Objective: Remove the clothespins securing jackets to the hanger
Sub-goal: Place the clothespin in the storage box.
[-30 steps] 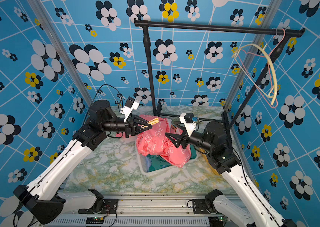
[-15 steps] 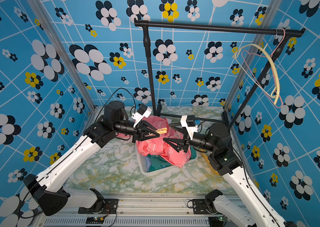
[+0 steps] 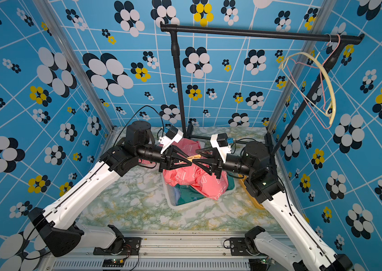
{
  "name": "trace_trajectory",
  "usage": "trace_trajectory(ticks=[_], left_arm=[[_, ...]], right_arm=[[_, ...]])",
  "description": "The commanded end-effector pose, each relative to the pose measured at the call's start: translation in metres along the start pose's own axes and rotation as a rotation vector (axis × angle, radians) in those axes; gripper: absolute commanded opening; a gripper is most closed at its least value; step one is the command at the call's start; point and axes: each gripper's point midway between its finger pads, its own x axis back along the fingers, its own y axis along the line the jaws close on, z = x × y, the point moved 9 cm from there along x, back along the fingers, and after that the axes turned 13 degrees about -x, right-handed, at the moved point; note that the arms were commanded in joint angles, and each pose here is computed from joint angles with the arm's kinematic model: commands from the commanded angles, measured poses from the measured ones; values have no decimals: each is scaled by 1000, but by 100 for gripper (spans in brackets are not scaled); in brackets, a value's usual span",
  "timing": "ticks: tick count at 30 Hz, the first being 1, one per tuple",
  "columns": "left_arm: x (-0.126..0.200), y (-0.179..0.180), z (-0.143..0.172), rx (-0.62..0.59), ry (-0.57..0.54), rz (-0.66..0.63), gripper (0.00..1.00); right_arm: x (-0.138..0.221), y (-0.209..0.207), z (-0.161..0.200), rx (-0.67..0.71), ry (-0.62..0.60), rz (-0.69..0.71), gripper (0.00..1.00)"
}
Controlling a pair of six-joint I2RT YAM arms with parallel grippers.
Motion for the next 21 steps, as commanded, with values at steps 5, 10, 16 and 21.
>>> trace_trajectory(ticks=[5, 10, 16, 21], left_arm=[[-1, -6, -11, -52, -4, 10, 0], [0, -5, -13, -65, -6, -4, 0], [1, -4, -15, -74, -12, -22, 11], [3, -6, -14, -85, -11, -46, 54]], right_arm=[[-3, 3, -7, -1, 3, -19, 26], [-5, 3, -5, -8, 11, -18, 17], [-7, 0, -4, -14, 10, 8, 8], [-5, -1, -4, -8, 3, 37, 7]])
